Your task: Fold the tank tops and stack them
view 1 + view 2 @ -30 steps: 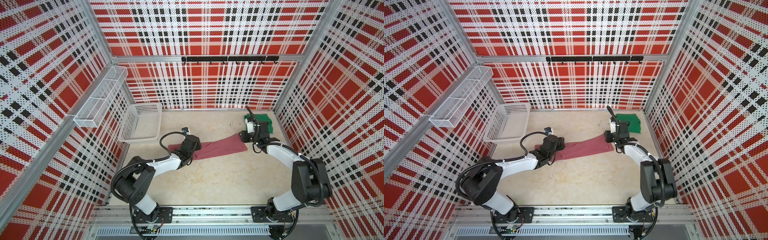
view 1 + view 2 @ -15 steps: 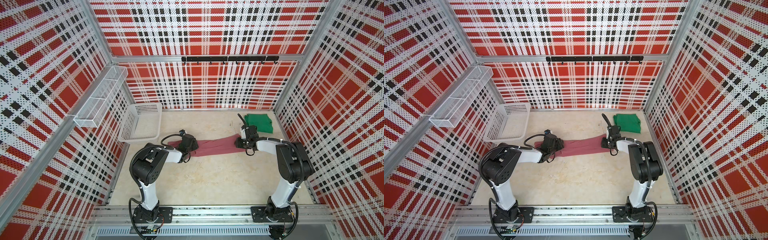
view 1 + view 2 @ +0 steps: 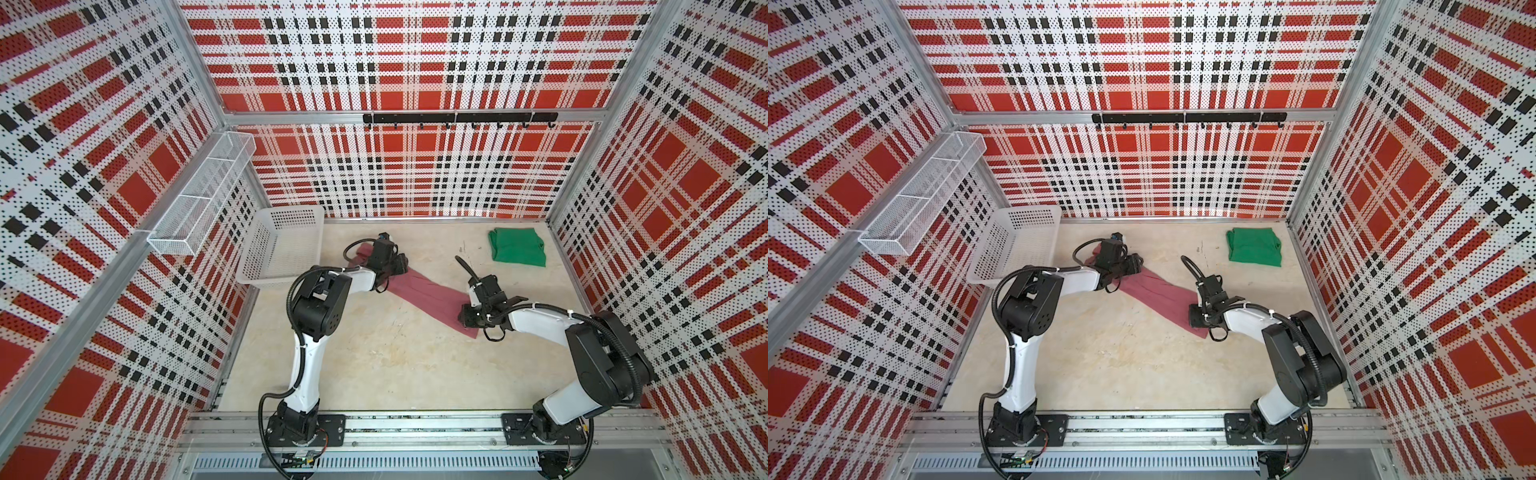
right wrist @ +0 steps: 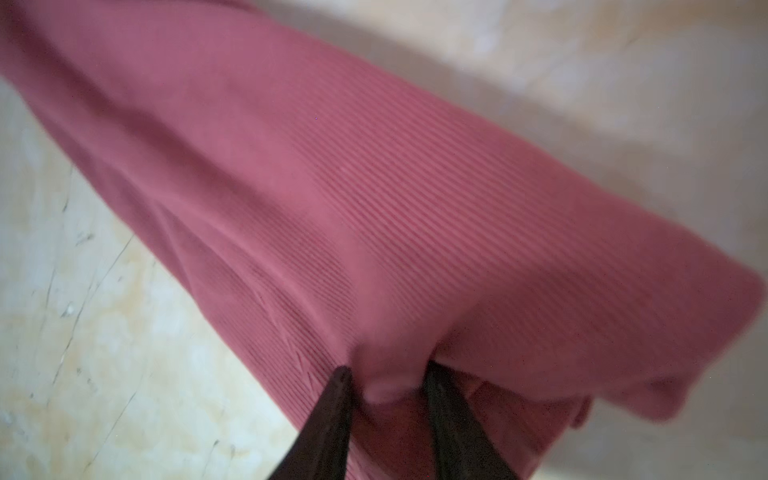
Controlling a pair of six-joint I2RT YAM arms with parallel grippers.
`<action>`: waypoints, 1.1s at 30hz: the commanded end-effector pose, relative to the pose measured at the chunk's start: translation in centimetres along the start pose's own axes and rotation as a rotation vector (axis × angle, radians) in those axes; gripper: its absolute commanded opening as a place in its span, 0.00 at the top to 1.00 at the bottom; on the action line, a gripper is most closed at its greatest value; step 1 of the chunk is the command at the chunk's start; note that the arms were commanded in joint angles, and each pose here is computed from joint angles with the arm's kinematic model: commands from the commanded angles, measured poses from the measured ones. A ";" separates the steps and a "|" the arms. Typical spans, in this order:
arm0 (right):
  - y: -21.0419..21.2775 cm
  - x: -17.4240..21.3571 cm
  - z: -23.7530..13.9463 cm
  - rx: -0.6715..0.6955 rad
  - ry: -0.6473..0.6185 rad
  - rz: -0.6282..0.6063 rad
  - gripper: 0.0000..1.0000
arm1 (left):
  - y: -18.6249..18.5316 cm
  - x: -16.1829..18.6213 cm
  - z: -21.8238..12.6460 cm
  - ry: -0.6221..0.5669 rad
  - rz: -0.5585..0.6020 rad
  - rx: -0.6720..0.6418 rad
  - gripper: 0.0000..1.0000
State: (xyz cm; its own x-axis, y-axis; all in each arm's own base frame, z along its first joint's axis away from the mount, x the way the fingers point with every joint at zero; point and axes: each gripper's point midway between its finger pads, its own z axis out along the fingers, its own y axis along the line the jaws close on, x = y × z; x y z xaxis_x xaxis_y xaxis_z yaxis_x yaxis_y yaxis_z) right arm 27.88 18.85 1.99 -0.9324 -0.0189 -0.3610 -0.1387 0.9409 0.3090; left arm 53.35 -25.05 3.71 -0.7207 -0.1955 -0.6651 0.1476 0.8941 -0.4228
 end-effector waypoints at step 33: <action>6.2 0.7 0.9 -0.065 0.015 -0.176 0.95 | 1.4 2.3 -0.7 0.166 0.019 0.005 0.39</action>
State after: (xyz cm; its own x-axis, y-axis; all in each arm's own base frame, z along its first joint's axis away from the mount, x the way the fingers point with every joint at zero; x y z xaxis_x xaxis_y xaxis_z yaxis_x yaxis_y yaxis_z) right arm 27.16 24.82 3.92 -0.8912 -0.1823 -0.4153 -0.3177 0.9045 0.2847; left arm 51.41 -23.84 4.05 -0.7977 -0.0684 -0.5991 0.2239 0.8890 -0.3995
